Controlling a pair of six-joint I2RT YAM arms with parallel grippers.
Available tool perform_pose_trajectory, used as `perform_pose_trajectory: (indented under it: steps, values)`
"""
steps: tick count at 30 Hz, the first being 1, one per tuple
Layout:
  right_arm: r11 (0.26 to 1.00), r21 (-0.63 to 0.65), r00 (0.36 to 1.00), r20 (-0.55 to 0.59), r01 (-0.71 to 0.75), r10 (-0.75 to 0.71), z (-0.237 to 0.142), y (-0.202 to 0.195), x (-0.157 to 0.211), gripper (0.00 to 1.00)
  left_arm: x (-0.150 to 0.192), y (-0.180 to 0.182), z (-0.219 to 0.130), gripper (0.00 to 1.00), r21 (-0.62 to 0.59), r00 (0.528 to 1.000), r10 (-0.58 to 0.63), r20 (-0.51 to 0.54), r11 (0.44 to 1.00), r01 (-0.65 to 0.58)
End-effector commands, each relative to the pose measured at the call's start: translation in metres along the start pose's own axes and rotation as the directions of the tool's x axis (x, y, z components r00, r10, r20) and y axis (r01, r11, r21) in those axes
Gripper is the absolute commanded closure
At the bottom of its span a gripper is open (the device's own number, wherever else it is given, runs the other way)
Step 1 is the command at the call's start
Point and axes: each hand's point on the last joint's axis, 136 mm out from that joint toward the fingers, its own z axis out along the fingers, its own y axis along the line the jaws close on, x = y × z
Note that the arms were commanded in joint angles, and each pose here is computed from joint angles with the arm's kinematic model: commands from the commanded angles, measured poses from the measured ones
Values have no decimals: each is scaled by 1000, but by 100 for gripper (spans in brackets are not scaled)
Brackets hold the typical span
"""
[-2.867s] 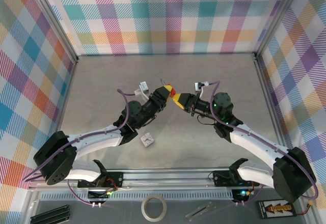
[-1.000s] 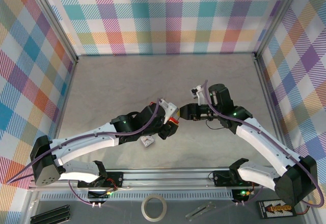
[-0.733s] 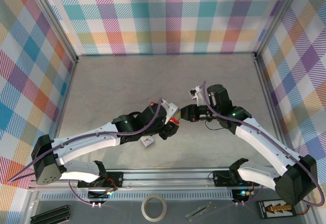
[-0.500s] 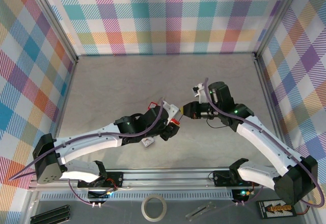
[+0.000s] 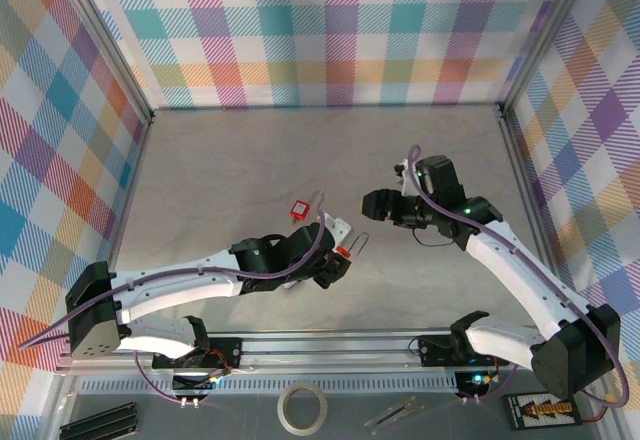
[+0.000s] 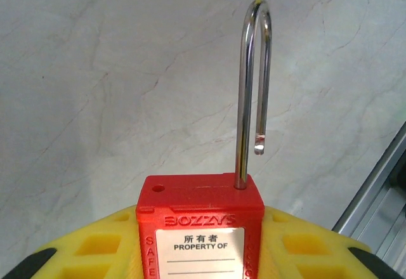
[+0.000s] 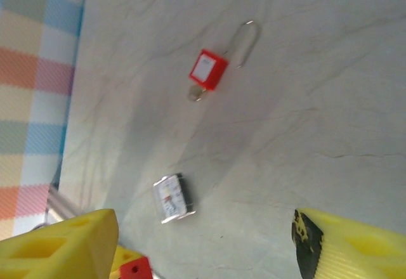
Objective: Unlock with the key
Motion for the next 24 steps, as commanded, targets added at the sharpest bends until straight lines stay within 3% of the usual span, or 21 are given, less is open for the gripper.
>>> perform_pose_trajectory:
  steps: [1, 9, 15, 24]
  values:
    - [996, 74, 998, 40, -41, 38, -9, -15, -7, 25, 6, 2, -4, 100, -9, 1000, 19, -20, 1000, -20]
    - [987, 149, 998, 45, -58, 52, -3, -38, 0, 19, 21, 4, 17, 100, -44, 991, 44, -124, 998, -50]
    - [975, 208, 994, 95, -77, 58, -18, -58, 2, 8, 26, 4, 45, 100, -61, 976, 25, -214, 997, -39]
    - [970, 229, 991, 125, -78, 50, -31, -68, 2, 4, 35, 6, 98, 100, 53, 912, -98, -399, 990, 130]
